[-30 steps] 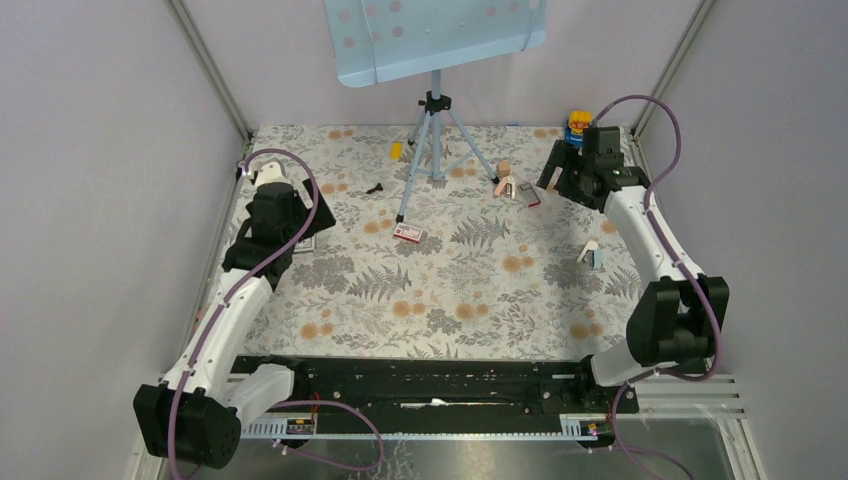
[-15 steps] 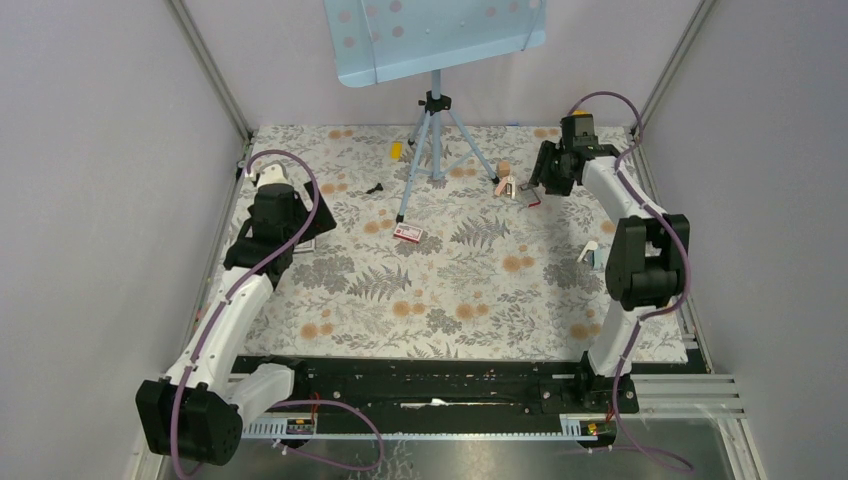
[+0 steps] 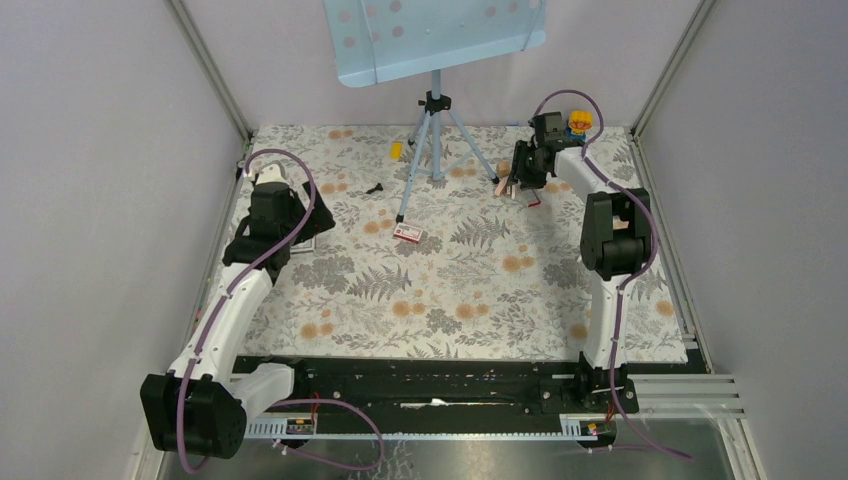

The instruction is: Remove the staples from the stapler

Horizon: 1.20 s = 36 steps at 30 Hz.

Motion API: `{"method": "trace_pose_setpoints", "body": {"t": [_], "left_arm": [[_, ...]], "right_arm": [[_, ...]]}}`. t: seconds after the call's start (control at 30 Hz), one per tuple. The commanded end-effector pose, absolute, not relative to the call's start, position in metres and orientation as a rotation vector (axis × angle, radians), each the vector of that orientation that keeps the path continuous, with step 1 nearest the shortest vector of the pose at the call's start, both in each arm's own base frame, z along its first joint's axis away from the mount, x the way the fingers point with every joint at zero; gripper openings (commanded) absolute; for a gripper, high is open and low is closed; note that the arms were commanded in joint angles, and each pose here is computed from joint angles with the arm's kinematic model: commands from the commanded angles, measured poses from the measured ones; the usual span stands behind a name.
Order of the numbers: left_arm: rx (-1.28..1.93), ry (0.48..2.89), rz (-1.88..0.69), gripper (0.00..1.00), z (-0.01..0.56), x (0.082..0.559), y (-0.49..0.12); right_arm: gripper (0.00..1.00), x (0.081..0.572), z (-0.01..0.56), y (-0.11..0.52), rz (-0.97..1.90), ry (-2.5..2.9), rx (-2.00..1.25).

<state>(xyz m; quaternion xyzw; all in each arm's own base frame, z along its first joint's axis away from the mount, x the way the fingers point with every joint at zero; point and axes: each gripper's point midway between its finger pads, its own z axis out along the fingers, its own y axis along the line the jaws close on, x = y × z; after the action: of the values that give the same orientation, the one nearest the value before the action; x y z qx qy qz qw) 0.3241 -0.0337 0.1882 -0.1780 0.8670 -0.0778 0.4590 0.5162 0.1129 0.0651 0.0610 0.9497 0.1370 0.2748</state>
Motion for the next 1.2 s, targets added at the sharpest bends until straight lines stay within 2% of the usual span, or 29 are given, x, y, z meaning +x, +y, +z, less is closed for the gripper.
{"method": "trace_pose_setpoints", "body": {"t": [0.0,0.23,0.4,0.73,1.17], "left_arm": [[-0.436,2.09,-0.238,0.99,0.197,0.333,-0.037],[-0.444,2.086,-0.238,0.99,0.197,0.333,-0.035],[-0.445,2.092,-0.247,0.99,0.195,0.334,-0.035],[-0.454,2.093,-0.251,0.99,0.194,0.335,-0.033],[-0.461,2.092,-0.253,0.99,0.194,0.335,-0.032]], "right_arm": [[0.46,0.532,0.072,0.12,0.378,2.505,0.122],[0.42,0.531,0.058,0.115,0.336,2.527,0.122],[0.35,0.532,0.049,0.111,0.299,2.539,0.119],[0.31,0.536,0.035,0.112,0.291,2.565,0.104],[0.06,0.528,0.036,0.117,0.32,2.566,0.079]]}}
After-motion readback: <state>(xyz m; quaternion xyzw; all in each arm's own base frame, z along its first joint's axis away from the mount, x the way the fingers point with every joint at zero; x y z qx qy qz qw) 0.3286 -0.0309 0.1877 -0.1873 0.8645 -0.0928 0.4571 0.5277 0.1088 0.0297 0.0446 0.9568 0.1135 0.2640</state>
